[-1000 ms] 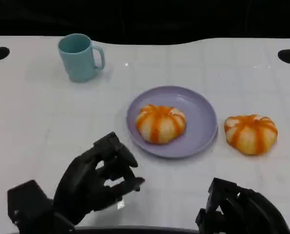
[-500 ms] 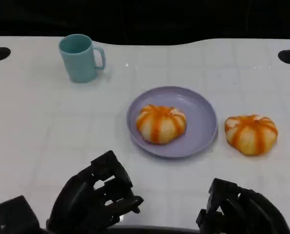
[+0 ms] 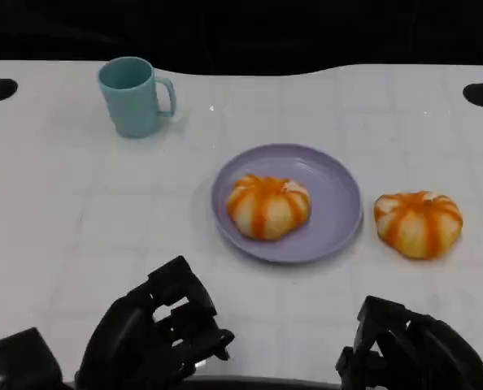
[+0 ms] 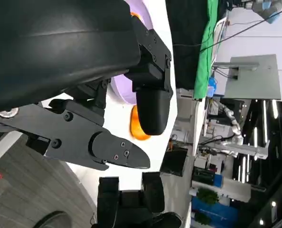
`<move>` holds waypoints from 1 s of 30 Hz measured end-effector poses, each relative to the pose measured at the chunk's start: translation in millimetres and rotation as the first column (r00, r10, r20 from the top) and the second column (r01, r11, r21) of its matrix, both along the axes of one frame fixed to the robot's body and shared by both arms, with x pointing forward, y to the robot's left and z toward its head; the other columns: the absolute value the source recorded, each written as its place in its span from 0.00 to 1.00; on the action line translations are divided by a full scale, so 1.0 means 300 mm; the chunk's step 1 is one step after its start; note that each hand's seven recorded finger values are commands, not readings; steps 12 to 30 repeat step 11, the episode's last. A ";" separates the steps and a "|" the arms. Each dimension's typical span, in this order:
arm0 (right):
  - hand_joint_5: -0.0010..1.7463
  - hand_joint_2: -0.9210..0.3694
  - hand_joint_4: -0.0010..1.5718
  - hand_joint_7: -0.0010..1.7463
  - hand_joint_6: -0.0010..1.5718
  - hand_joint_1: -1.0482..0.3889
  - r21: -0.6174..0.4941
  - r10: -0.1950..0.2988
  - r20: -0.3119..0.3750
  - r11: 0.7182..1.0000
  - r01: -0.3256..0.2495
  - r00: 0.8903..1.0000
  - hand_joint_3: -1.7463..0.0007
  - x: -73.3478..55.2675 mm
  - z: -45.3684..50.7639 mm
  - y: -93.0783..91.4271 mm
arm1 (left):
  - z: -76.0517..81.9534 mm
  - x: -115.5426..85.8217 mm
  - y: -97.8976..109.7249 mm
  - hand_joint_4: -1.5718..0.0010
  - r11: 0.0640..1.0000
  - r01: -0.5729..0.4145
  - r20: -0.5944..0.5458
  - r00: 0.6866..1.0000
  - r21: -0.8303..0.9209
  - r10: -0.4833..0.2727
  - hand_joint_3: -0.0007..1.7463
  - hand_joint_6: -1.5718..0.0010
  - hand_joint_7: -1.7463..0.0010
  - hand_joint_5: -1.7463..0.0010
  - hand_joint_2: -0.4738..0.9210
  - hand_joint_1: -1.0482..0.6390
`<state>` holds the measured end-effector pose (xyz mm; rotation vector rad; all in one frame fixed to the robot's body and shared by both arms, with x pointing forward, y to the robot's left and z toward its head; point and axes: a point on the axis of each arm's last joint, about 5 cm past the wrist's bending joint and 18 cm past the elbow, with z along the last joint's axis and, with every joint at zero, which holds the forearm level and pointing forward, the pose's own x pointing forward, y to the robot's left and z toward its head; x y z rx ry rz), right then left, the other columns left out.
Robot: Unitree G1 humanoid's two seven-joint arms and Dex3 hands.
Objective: Grasp the bread from the table and place it into the plate.
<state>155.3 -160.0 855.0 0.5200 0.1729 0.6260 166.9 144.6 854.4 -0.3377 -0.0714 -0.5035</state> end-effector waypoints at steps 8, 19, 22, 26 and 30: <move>0.93 0.00 0.54 0.78 0.48 0.23 0.000 -0.002 0.012 1.000 0.002 1.000 0.86 0.001 0.001 -0.001 | -0.002 0.000 0.000 0.59 1.000 0.010 0.003 1.000 -0.006 -0.010 0.05 0.72 0.00 0.00 0.96 0.45; 0.93 0.00 0.54 0.78 0.48 0.23 -0.001 -0.002 0.014 1.000 0.002 1.000 0.86 0.001 0.002 -0.001 | -0.003 0.000 0.000 0.59 1.000 0.017 0.000 1.000 -0.008 -0.017 0.05 0.72 0.00 0.00 0.96 0.44; 0.93 0.00 0.54 0.78 0.48 0.23 -0.001 -0.002 0.014 1.000 0.002 1.000 0.86 0.001 0.002 -0.001 | -0.003 0.000 0.000 0.59 1.000 0.017 0.000 1.000 -0.008 -0.017 0.05 0.72 0.00 0.00 0.96 0.44; 0.93 0.00 0.54 0.78 0.48 0.23 -0.001 -0.002 0.014 1.000 0.002 1.000 0.86 0.001 0.002 -0.001 | -0.003 0.000 0.000 0.59 1.000 0.017 0.000 1.000 -0.008 -0.017 0.05 0.72 0.00 0.00 0.96 0.44; 0.93 0.00 0.54 0.78 0.48 0.23 -0.001 -0.002 0.014 1.000 0.002 1.000 0.86 0.001 0.002 -0.001 | -0.003 0.000 0.000 0.59 1.000 0.017 0.000 1.000 -0.008 -0.017 0.05 0.72 0.00 0.00 0.96 0.44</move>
